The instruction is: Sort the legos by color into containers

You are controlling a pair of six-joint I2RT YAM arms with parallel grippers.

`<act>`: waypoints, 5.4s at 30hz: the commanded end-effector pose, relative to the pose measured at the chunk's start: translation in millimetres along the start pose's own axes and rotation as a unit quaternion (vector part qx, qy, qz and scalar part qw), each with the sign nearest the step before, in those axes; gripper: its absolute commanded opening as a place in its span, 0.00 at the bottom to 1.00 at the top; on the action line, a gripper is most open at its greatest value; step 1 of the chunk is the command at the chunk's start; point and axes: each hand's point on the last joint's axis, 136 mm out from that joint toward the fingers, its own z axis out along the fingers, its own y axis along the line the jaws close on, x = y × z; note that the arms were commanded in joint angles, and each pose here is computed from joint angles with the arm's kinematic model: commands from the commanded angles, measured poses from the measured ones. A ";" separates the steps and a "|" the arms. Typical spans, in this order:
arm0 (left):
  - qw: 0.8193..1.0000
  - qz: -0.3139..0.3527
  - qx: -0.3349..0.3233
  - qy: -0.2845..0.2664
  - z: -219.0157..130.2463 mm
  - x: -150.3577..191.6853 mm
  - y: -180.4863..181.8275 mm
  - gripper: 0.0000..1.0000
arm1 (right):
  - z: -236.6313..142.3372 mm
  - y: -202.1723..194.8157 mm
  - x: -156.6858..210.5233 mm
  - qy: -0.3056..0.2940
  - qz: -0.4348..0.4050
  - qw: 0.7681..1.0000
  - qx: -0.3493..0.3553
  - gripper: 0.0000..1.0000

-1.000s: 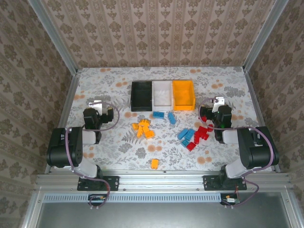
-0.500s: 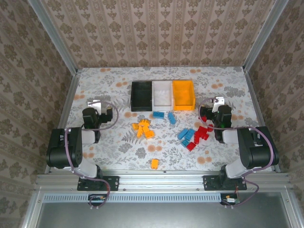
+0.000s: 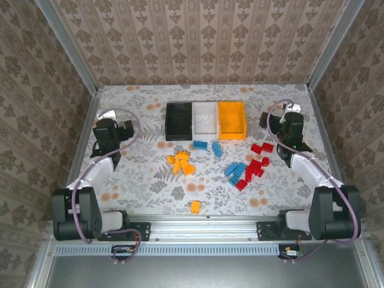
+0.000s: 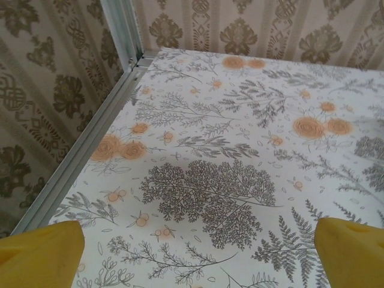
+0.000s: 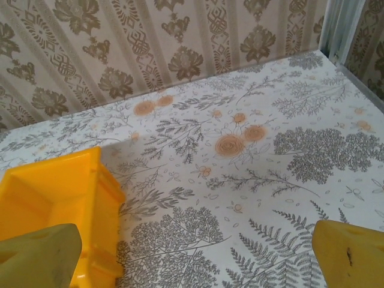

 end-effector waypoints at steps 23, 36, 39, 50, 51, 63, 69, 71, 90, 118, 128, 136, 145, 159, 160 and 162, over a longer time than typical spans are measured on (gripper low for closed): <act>0.930 -0.027 0.281 0.235 -130.1 48.5 -143.7 1.00 | -118.7 75.0 132.4 0.375 -0.047 0.924 -0.060 0.95; 0.885 0.091 0.324 0.322 -166.8 130.5 -192.9 1.00 | -146.2 71.7 205.9 0.452 -0.081 0.888 -0.026 0.86; 0.881 0.097 0.323 0.332 -166.1 140.9 -197.1 1.00 | -147.3 60.4 216.2 0.458 -0.082 0.885 -0.002 0.82; 0.882 0.091 0.322 0.330 -160.7 139.1 -204.9 1.00 | -124.3 47.5 221.4 0.444 -0.082 0.892 0.037 0.53; 0.883 0.092 0.321 0.330 -160.6 139.8 -203.8 1.00 | -122.1 45.0 223.0 0.446 -0.081 0.890 0.041 0.51; 0.881 0.100 0.317 0.337 -153.3 146.4 -207.4 1.00 | -103.1 38.1 227.0 0.448 -0.073 0.889 0.053 0.44; 0.878 0.097 0.317 0.344 -150.4 151.4 -210.3 1.00 | -97.8 38.7 239.5 0.463 -0.071 0.882 0.056 0.36; 0.878 0.096 0.317 0.346 -150.4 152.8 -210.1 1.00 | -97.4 39.1 239.8 0.463 -0.070 0.882 0.055 0.34; 0.880 0.095 0.317 0.341 -150.8 150.6 -209.5 1.00 | -110.2 70.0 171.5 0.398 -0.038 0.917 -0.002 0.22; 0.894 0.045 0.293 0.335 -143.1 144.6 -162.0 1.00 | 81.2 163.5 111.2 0.382 -0.065 0.921 -0.032 0.24; 0.893 0.036 0.289 0.344 -135.4 145.7 -162.0 1.00 | 100.0 152.7 115.5 0.386 -0.053 0.920 -0.027 0.39; 0.893 0.024 0.292 0.343 -135.1 141.5 -166.0 1.00 | 85.2 157.4 81.6 0.363 -0.050 0.929 -0.043 0.49; 0.896 -0.002 0.305 0.324 -140.0 127.7 -170.2 1.00 | 1.4 148.6 51.8 0.357 -0.057 0.930 -0.071 0.57; 0.883 0.004 0.335 0.327 -161.2 138.4 -185.8 1.00 | -142.6 97.2 185.8 0.454 -0.094 0.885 -0.036 0.80; 0.880 0.008 0.339 0.332 -164.6 141.2 -187.7 1.00 | -144.8 92.2 193.7 0.458 -0.098 0.883 -0.026 0.81; 0.874 0.024 0.346 0.341 -172.8 146.8 -191.4 1.00 | -147.6 85.5 203.8 0.461 -0.100 0.882 -0.014 0.82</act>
